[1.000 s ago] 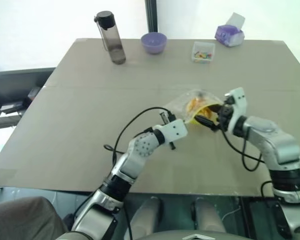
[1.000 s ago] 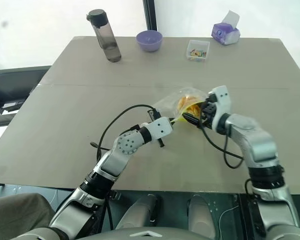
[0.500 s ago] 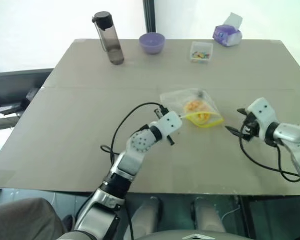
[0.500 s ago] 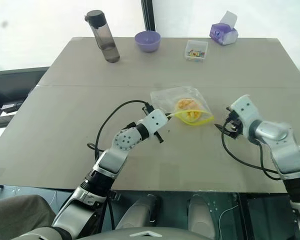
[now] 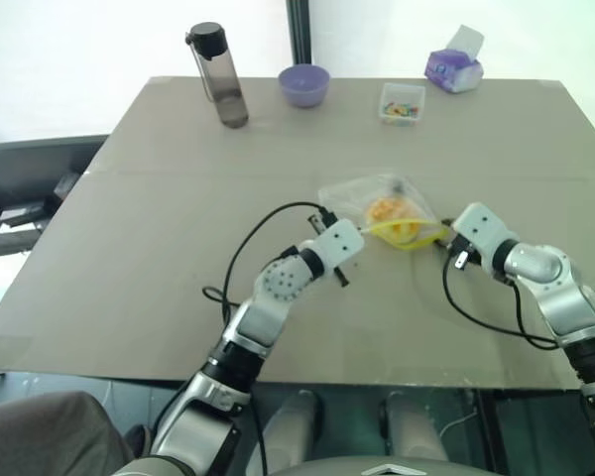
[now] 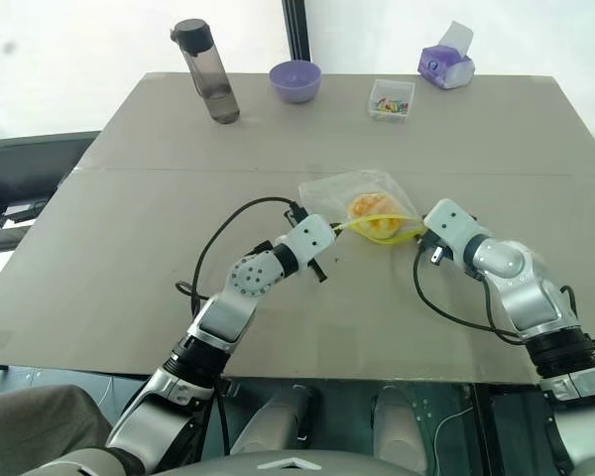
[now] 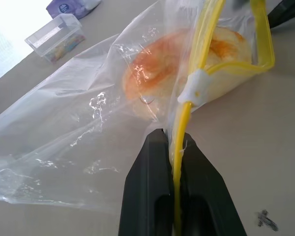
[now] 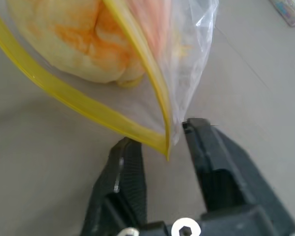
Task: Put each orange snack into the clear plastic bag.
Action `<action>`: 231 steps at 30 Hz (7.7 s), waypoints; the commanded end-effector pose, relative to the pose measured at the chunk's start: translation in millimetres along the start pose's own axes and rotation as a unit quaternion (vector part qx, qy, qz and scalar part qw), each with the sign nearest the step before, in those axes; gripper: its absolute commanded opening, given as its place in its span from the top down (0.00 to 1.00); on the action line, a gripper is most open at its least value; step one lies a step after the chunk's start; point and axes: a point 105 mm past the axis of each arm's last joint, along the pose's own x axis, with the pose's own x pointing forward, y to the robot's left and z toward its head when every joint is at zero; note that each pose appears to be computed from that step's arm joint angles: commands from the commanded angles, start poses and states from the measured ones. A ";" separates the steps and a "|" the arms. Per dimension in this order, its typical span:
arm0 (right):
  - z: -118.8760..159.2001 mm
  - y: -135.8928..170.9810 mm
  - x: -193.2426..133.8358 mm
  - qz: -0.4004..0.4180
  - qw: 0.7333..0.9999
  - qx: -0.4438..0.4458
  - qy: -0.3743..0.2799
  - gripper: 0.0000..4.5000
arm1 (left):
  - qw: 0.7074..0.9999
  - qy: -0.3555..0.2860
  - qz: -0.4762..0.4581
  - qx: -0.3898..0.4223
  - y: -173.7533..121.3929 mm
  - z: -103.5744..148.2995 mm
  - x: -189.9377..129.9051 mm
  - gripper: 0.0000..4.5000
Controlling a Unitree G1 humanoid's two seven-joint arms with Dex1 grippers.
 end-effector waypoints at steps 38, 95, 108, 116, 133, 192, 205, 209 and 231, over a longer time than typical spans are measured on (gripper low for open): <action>112.9 -50.1 -89.0 0.045 0.989 -0.120 -0.070 0.37 | 0.986 -0.062 -0.060 0.140 40.9 86.1 -8.4 1.00; 151.8 -20.4 -55.5 0.062 0.976 -0.149 -0.147 0.98 | 0.988 -0.029 -0.054 0.144 43.2 82.0 -18.9 1.00; 131.8 -35.9 -65.8 0.032 0.983 -0.145 -0.108 0.98 | 0.988 -0.022 -0.049 0.143 47.6 74.1 -21.8 1.00; 111.1 -47.4 -75.5 0.016 0.987 -0.141 -0.070 0.98 | 0.989 -0.010 -0.038 0.139 55.2 64.8 -25.4 1.00; 115.2 -49.7 -81.3 0.008 0.987 -0.134 -0.089 0.98 | 0.992 -0.054 -0.046 0.105 46.2 74.7 -23.0 1.00; 155.6 1.7 -52.3 0.036 0.977 -0.141 -0.154 0.50 | 0.985 -0.138 -0.008 -0.108 20.1 62.5 -20.2 1.00; 159.2 -4.5 -48.2 0.019 0.977 -0.142 -0.158 0.99 | 0.985 -0.134 0.002 -0.108 24.2 60.1 -20.0 1.00; 160.9 -5.1 -47.8 0.018 0.977 -0.142 -0.160 0.99 | 0.985 -0.133 0.003 -0.107 24.7 59.9 -19.3 1.00; 86.2 -41.4 -81.3 -0.027 0.989 -0.142 -0.025 0.99 | 0.990 -0.112 0.053 -0.069 50.8 48.1 -26.7 1.00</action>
